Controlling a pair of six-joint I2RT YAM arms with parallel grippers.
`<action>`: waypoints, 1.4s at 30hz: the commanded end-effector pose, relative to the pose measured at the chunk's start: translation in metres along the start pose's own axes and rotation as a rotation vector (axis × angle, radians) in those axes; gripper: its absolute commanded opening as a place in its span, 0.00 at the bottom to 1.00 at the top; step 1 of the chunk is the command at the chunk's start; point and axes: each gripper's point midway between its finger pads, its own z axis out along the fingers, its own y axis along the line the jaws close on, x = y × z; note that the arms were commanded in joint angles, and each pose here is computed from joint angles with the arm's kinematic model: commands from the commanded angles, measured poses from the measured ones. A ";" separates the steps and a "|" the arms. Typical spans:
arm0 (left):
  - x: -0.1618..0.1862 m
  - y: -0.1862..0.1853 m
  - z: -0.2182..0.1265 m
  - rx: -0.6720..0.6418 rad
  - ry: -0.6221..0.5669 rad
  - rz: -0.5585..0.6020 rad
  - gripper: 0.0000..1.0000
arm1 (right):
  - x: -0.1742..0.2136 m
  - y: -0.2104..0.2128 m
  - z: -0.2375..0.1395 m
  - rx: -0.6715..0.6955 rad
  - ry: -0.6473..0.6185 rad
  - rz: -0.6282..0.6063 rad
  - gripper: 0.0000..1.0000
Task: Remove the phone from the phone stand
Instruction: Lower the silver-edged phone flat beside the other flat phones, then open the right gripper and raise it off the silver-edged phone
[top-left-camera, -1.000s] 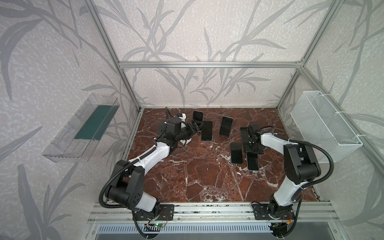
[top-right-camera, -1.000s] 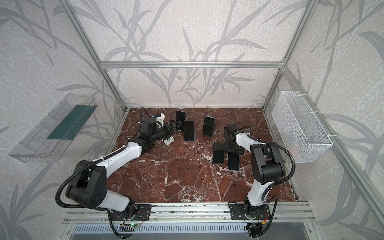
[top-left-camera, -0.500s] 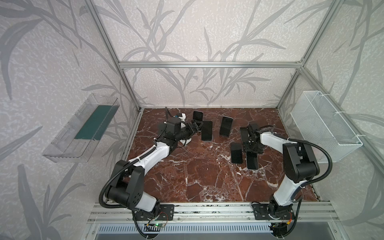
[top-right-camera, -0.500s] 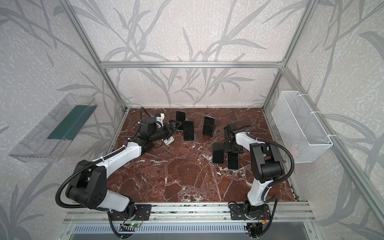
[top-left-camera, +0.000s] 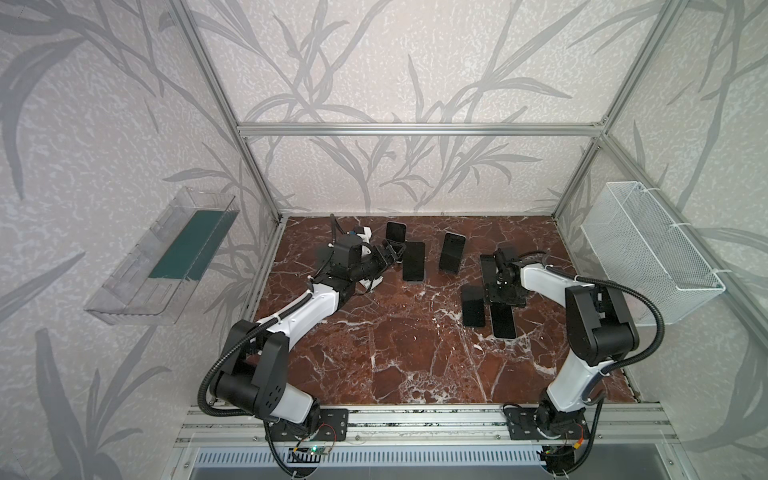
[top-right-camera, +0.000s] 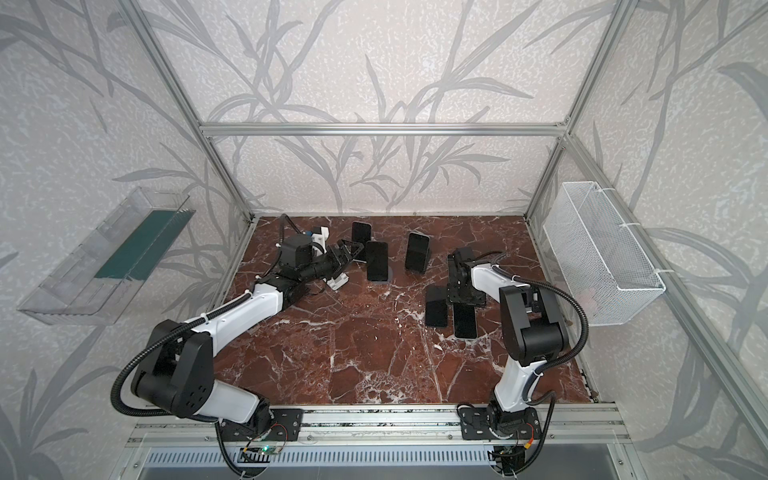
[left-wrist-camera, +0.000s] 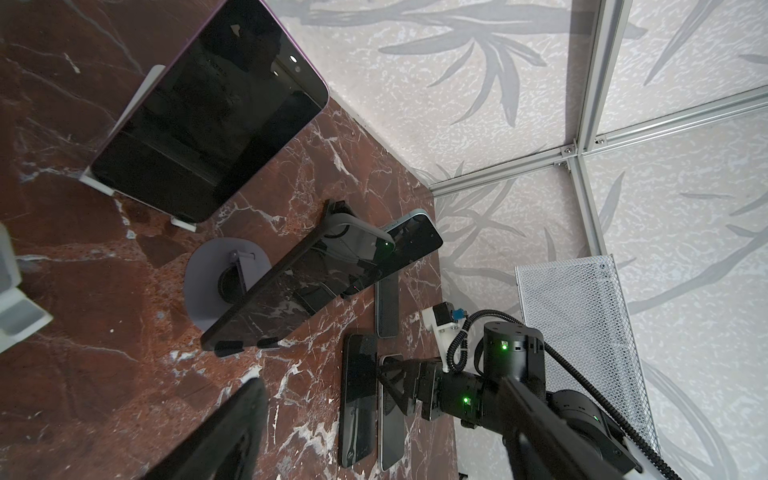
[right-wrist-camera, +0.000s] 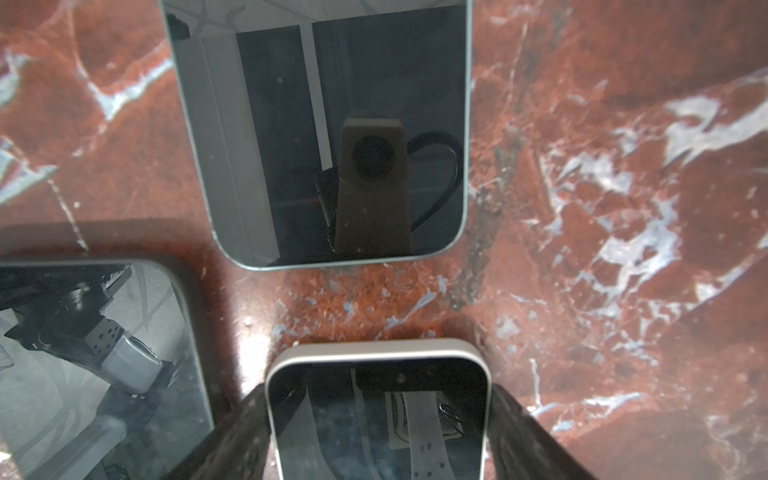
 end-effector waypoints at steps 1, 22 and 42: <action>-0.012 -0.017 -0.004 0.031 -0.028 0.026 0.87 | 0.004 0.004 0.003 -0.017 0.014 0.010 0.79; -0.012 -0.018 -0.005 0.034 -0.030 0.024 0.87 | -0.003 0.013 -0.002 -0.062 -0.002 0.038 0.76; -0.016 -0.017 -0.010 0.003 -0.051 0.053 0.88 | -0.031 0.015 -0.102 -0.126 -0.202 0.065 0.89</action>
